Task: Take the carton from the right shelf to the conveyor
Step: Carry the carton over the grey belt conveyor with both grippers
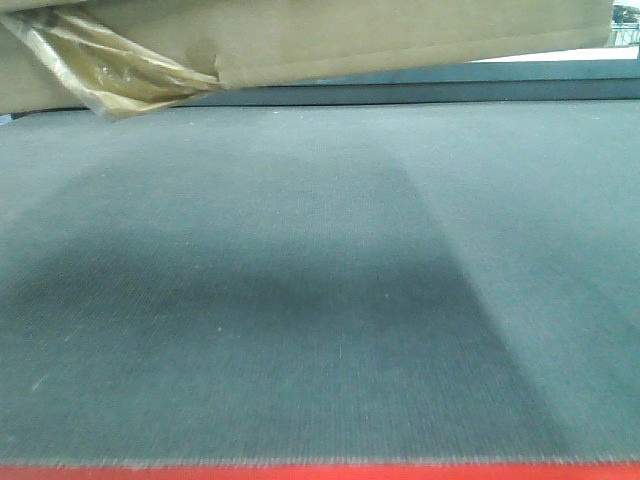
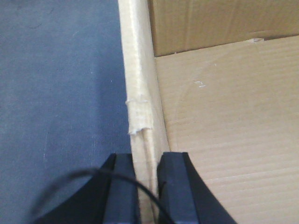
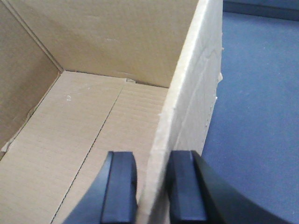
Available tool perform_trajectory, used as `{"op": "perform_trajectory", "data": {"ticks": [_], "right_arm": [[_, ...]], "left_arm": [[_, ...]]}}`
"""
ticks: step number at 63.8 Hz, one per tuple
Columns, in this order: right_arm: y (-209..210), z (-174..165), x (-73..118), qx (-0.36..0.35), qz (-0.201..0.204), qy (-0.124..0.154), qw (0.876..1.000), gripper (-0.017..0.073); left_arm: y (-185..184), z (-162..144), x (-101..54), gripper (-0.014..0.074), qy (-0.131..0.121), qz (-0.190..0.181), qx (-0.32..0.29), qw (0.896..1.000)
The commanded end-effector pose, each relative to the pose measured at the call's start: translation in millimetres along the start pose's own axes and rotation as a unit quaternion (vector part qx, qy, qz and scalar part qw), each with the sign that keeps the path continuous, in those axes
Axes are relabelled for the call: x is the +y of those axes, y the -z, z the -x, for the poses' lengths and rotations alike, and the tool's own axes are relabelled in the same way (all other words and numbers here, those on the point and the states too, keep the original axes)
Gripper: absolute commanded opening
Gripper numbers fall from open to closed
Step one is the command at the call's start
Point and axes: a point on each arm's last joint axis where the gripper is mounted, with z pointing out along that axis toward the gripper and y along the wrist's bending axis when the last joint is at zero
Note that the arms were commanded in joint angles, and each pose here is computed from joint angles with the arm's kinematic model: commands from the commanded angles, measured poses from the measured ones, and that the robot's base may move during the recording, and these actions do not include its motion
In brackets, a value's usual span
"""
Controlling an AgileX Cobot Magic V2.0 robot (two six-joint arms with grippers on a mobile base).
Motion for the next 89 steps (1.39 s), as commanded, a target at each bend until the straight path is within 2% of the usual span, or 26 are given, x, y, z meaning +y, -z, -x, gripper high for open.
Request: {"op": "perform_trajectory", "data": {"ticks": [1, 89], "right_arm": [[18.5, 7.3, -6.0, -0.042, -0.021, 0.021, 0.999, -0.0067], [18.6, 7.4, -5.8, -0.043, -0.02, 0.021, 0.999, -0.0067]], "left_arm": [[3.5, 1.5, 18.8, -0.0016, -0.036, 0.091, -0.008, 0.995], [3.5, 1.4, 18.4, -0.0016, -0.035, 0.089, -0.008, 0.995]]}}
